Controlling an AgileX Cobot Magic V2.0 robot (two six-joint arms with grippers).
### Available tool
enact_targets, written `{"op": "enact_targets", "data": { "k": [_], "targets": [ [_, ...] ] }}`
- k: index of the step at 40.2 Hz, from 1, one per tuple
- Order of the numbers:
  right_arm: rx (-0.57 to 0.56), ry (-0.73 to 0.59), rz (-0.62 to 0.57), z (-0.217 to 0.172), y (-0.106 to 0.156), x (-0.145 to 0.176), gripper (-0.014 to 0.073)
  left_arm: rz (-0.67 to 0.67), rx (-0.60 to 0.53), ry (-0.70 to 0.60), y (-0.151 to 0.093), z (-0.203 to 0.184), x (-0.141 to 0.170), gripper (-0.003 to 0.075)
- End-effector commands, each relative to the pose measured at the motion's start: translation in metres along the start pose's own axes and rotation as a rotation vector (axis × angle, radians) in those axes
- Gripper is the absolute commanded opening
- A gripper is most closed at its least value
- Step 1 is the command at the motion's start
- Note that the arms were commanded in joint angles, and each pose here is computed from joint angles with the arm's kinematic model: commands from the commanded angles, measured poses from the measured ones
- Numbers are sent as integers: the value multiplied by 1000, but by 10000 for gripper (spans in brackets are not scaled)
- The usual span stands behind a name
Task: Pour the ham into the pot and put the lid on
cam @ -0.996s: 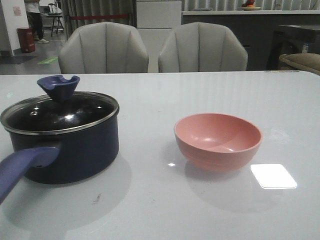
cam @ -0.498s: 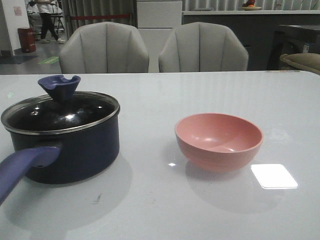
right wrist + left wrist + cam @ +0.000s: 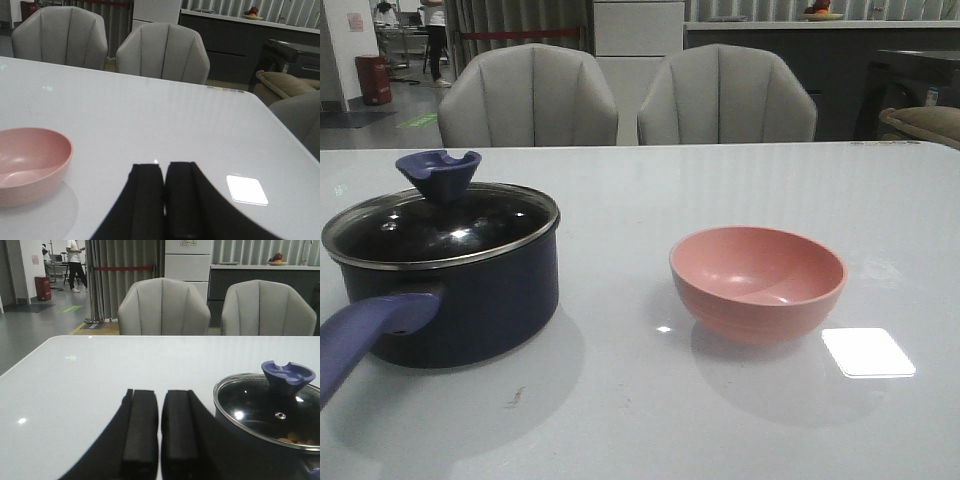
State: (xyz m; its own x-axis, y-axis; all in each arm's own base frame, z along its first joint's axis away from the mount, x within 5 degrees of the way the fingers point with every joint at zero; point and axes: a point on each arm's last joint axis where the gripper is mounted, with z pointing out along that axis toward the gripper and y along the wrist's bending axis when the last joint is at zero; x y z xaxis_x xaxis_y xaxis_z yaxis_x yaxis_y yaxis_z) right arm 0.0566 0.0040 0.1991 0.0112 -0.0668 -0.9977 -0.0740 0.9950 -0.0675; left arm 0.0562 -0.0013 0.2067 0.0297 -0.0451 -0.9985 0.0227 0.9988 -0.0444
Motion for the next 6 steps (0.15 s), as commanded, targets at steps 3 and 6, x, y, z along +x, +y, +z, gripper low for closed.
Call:
{"op": "enact_targets", "data": {
  "k": [3,6],
  "targets": [
    [0,-98,-13,-2,0,-9,151,-10,-1,-78,0,-1,-1,121],
    [0,-98,-13,-2,0,-9,151,-10,-1,-78,0,-1,-1,121]
  ]
}}
